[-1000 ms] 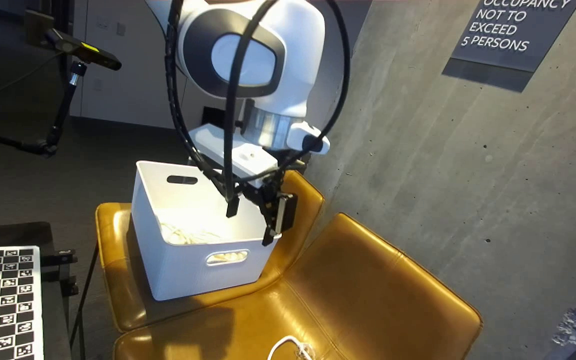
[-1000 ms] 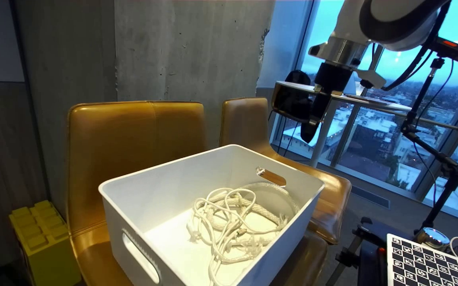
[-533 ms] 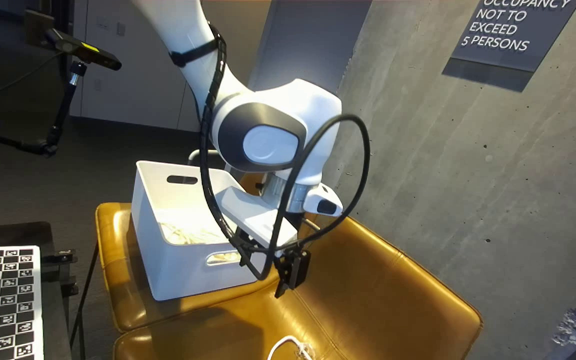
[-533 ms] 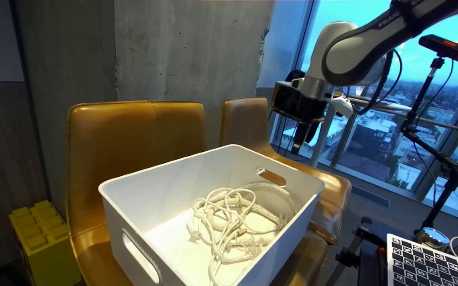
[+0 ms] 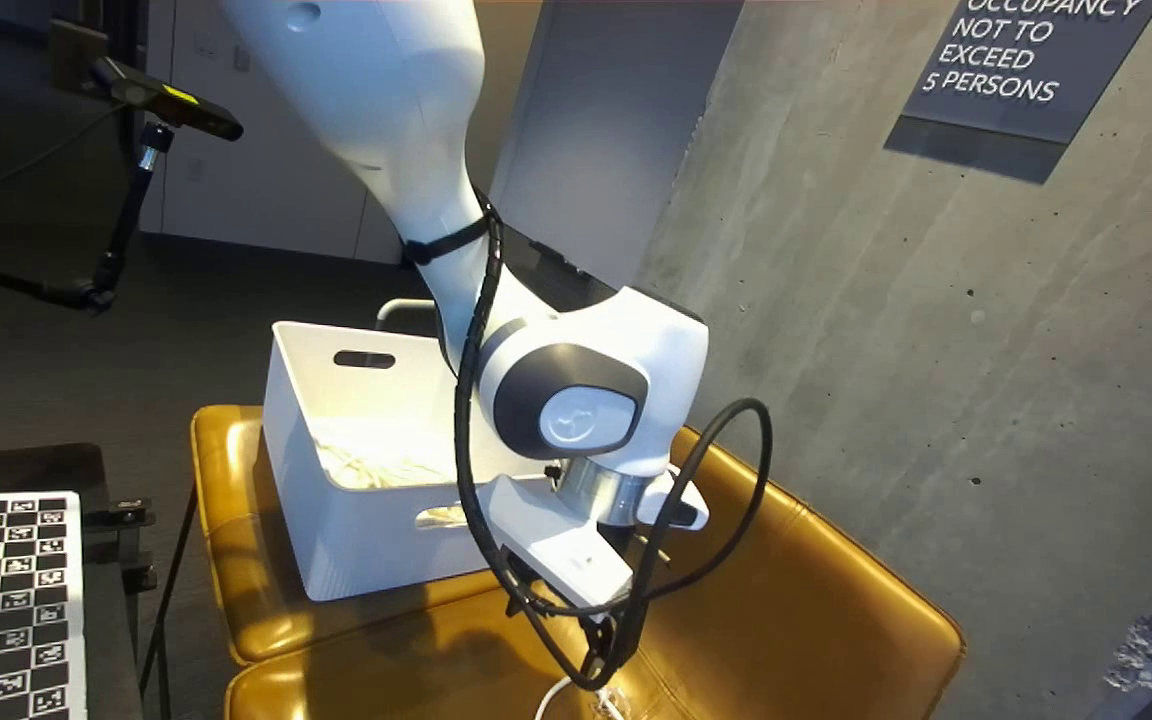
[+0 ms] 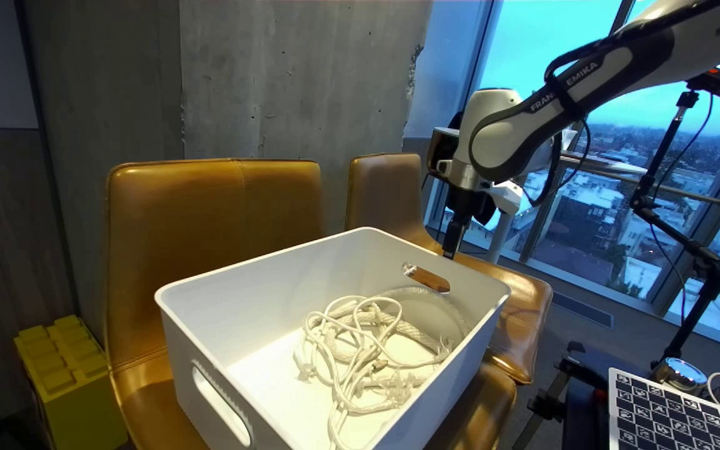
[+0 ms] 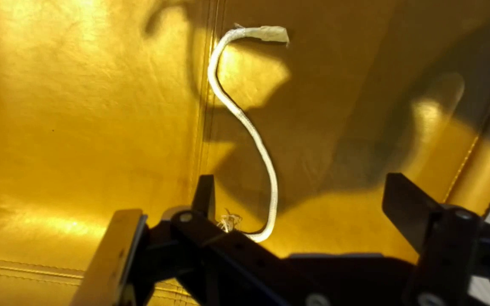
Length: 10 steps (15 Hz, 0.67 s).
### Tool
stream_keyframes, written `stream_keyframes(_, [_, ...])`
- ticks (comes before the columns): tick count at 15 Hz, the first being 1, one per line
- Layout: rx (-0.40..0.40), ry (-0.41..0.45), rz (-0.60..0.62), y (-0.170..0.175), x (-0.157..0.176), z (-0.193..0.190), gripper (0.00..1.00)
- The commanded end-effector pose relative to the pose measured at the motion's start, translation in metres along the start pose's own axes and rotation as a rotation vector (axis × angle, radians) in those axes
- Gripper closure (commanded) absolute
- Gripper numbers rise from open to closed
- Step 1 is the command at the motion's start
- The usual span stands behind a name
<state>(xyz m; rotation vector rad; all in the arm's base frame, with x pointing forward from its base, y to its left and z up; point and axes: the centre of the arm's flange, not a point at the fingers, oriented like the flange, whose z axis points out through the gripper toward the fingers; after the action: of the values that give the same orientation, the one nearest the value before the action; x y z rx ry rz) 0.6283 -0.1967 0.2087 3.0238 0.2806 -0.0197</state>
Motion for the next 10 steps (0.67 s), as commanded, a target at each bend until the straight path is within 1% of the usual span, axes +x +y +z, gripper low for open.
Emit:
stream_keyframes(1, [-0.018,-0.012,0.011,0.017,0.015,0.019,0.0])
stream_keyframes(8, [-0.017,-0.044,0.036,0.03,0.027,0.061,0.0])
stream_keyframes(10, [-0.023,-0.056,0.038,0.033,0.026,0.075,0.0])
